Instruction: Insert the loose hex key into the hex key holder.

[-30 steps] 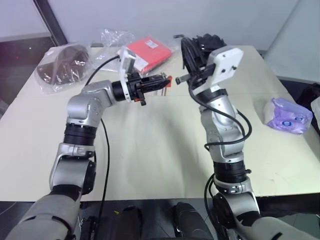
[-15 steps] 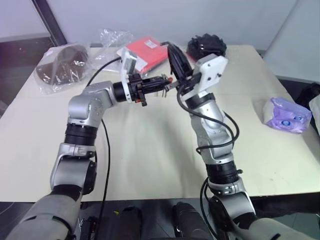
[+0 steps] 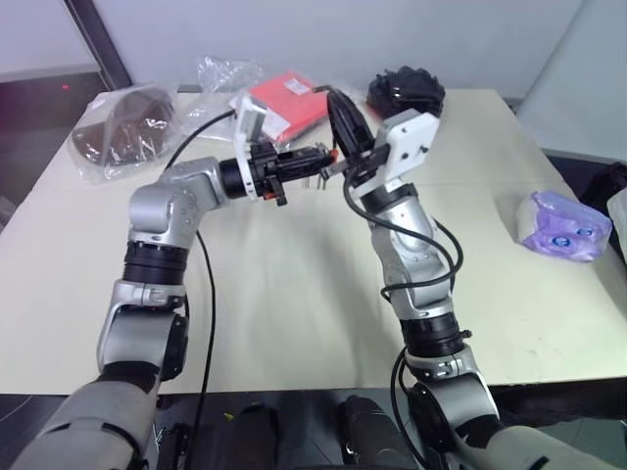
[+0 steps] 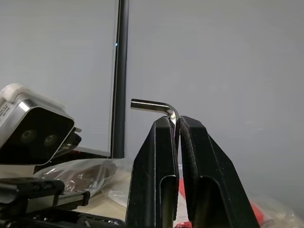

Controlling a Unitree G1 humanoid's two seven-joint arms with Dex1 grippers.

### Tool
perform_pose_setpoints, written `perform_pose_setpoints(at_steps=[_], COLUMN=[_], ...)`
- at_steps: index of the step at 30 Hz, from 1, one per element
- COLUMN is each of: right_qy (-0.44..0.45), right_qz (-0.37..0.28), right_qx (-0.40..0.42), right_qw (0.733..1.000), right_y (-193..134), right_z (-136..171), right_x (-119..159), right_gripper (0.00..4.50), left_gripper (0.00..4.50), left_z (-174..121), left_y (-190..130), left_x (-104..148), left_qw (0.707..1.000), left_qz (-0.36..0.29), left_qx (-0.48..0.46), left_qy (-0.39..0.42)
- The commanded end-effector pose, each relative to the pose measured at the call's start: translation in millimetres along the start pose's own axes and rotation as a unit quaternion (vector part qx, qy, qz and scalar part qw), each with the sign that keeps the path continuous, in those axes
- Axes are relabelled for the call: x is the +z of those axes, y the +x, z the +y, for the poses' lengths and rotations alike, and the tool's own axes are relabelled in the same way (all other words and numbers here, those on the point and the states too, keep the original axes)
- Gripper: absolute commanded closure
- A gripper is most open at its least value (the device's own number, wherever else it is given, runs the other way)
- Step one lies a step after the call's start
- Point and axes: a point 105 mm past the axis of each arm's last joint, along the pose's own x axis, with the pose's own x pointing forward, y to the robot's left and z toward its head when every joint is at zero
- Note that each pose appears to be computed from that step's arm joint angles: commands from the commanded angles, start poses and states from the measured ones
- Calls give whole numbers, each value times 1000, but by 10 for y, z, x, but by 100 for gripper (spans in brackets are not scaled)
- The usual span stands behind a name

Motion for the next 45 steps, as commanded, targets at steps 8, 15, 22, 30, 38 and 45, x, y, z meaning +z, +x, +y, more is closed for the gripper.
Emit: perform_pose_setpoints(at_steps=[8,15,22,30,38,45], right_qy=[-6,-6,-6,-5,-10,-5], right_qz=[-29,-29,-32,-33,-40,-43], right_qx=[6,10,16,22,27,30], right_qw=[1000,1000,999,999,999,999], right_y=[40,48,68,71,96,110], right_z=[18,46,69,114,133,169], right_x=[144,146,170,175,227,243], right_gripper=[445,445,445,445,445,445], left_gripper=[445,445,445,445,445,445], left_z=[-74,-94,-115,-119,-124,-122], left_y=[0,5,7,11,28,42], left_x=[296,256,232,223,179,186], left_qw=[999,999,999,999,999,999], left_qz=[-35,-29,-24,-23,-16,-17], left_qx=[-9,-14,-19,-19,-21,-22], left_qy=[27,25,25,25,24,26])
